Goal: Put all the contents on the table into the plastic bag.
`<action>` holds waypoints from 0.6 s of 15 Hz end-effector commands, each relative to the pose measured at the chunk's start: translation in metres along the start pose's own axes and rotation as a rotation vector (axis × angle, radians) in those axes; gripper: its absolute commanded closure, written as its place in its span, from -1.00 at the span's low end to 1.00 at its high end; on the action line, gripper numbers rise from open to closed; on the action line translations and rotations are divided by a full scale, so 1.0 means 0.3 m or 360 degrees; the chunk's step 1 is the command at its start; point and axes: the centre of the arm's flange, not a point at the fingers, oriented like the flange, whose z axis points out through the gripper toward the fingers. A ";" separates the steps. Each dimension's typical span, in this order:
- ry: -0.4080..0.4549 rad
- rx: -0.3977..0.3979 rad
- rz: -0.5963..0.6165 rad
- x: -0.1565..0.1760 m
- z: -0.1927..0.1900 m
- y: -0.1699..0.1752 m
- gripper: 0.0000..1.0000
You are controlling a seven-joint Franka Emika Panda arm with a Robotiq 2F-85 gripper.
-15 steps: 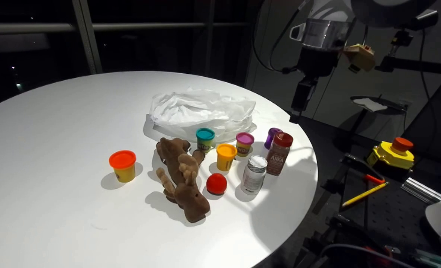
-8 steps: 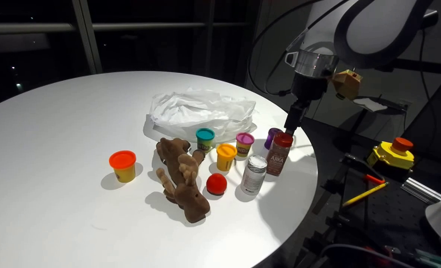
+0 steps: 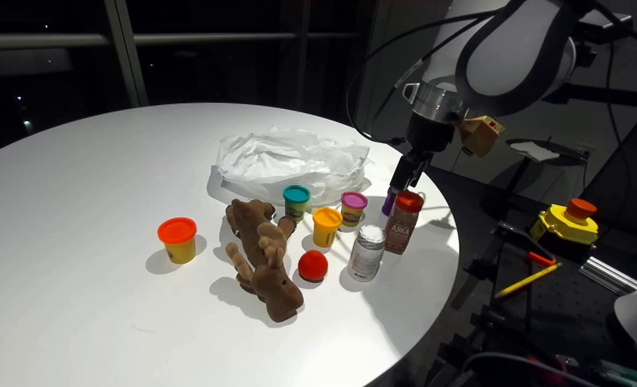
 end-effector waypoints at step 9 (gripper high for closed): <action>0.0061 0.0001 0.0073 0.033 -0.015 0.065 0.50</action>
